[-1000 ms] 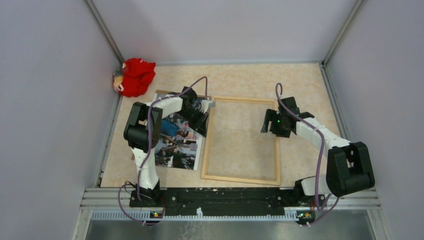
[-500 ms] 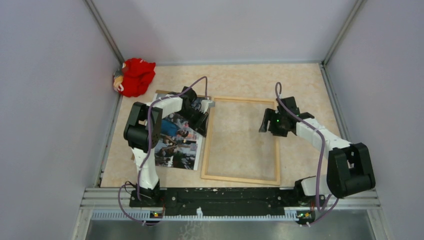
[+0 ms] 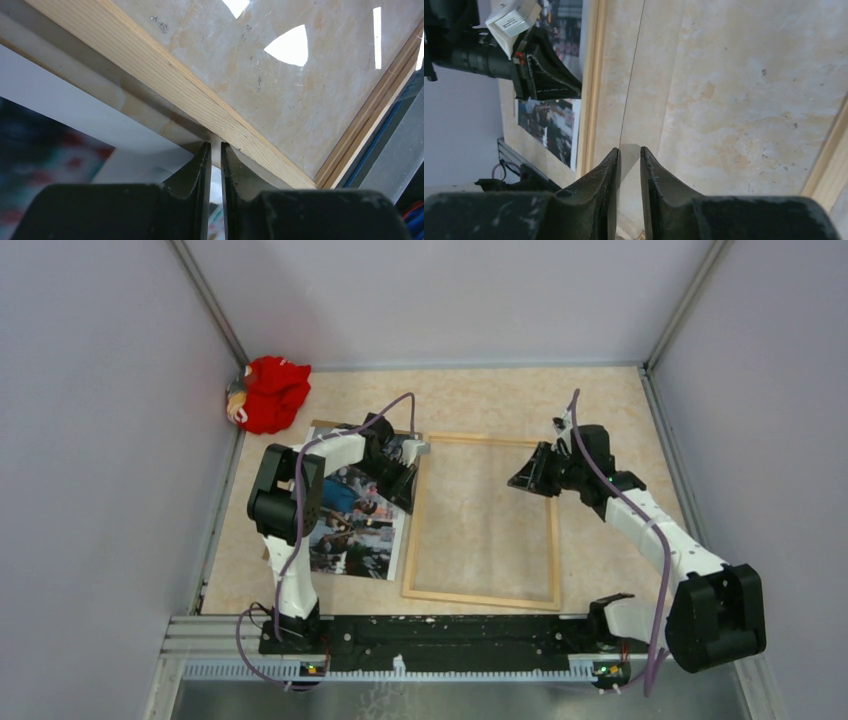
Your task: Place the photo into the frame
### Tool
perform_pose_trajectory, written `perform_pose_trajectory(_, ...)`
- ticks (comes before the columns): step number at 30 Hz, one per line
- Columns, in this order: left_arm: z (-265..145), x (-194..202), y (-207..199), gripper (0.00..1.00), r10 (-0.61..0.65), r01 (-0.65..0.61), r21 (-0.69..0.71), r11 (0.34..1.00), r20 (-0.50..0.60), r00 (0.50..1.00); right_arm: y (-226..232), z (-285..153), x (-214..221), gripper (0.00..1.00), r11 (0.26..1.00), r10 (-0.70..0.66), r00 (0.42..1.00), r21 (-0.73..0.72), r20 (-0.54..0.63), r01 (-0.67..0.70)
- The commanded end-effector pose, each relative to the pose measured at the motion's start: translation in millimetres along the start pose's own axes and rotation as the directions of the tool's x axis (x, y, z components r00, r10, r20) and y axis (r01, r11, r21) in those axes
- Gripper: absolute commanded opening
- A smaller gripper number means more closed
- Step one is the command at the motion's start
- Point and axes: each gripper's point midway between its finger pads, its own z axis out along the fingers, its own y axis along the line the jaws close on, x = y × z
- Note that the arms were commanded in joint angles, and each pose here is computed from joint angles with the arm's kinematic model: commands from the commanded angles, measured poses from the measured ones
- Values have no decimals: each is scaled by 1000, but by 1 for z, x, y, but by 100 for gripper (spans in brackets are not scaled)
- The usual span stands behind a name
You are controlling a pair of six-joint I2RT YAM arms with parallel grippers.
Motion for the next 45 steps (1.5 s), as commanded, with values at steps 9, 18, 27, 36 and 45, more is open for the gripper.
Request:
perform_pose_trajectory(9, 1, -3, 2, 17, 22, -22, -17, 1000, -5, 1000, 56, -17, -17, 2, 929, 83, 996, -365, 38, -64)
perform_pose_trajectory(18, -1, -5, 2, 16, 23, -23, -22, 999, -3, 1000, 78, -39, -19, 0, 854, 102, 992, -517, 70, -52)
perform_pose_trajectory(27, -3, -6, 0, 14, 22, -22, -22, 1000, 2, 1000, 75, -35, -15, 0, 827, 171, 985, -548, 39, -122)
perform_pose_trajectory(36, -5, -8, -1, 13, 27, -27, -21, 999, 9, 1000, 73, -27, -31, 0, 790, 319, 947, -563, 39, -243)
perform_pose_trajectory(45, -5, -5, 0, 12, 27, -26, -23, 999, 9, 1000, 77, -30, -33, 0, 762, 351, 936, -591, 35, -264)
